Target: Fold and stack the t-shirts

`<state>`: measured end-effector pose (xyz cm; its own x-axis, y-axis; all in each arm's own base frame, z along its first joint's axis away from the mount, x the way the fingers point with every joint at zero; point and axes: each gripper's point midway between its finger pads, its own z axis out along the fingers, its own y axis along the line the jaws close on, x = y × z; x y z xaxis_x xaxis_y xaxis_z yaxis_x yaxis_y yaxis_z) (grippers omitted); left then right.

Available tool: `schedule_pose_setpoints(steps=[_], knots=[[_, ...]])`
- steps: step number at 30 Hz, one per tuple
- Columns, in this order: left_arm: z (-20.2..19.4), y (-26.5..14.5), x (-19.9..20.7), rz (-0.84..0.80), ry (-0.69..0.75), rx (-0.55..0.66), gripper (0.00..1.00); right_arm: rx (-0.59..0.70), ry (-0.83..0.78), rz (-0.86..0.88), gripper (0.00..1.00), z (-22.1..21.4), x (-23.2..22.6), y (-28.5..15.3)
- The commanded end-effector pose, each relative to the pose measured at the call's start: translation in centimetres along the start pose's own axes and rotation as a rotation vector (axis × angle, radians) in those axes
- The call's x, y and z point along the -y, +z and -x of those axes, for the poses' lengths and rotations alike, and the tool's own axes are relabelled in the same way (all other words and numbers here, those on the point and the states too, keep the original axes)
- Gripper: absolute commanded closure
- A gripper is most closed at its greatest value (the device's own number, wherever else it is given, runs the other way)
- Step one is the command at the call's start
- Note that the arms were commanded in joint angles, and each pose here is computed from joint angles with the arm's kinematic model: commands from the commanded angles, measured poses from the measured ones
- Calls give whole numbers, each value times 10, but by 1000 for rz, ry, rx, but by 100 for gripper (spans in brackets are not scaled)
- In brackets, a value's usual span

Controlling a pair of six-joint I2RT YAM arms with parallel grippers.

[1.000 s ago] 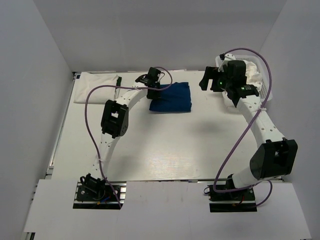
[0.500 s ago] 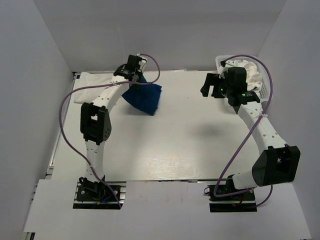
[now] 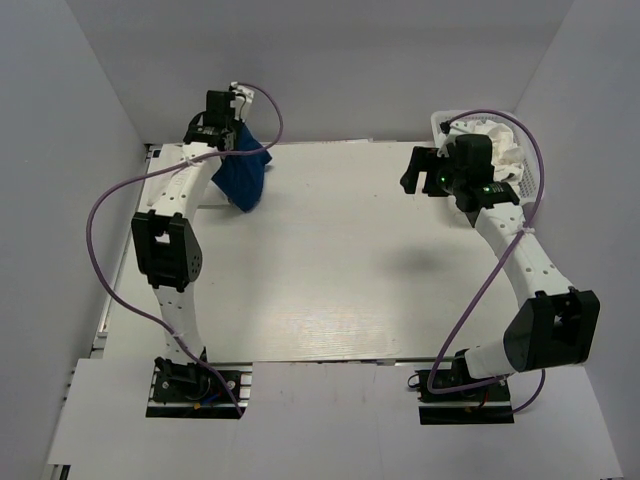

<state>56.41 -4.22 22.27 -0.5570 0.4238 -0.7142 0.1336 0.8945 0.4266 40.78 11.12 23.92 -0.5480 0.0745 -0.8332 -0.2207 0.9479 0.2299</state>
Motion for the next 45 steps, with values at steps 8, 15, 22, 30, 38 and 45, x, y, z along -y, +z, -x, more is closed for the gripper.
schedule_pose_setpoints(steps=[8,15,22,30,38,45], knots=[[47,-39,-43,-14,-43,161,100,-24,3,29,10,-3,-2,19],[54,-56,-71,44,-79,189,100,-29,1,39,10,-4,-4,19],[59,-63,-84,50,-92,211,100,-50,14,68,10,-10,-10,21],[69,-69,-92,15,-101,255,100,-58,21,76,10,-9,-10,26],[21,-23,-76,-14,-102,124,100,-99,31,62,10,-19,-7,33],[-2,5,-98,39,-125,64,100,-109,40,55,10,-16,-6,36]])
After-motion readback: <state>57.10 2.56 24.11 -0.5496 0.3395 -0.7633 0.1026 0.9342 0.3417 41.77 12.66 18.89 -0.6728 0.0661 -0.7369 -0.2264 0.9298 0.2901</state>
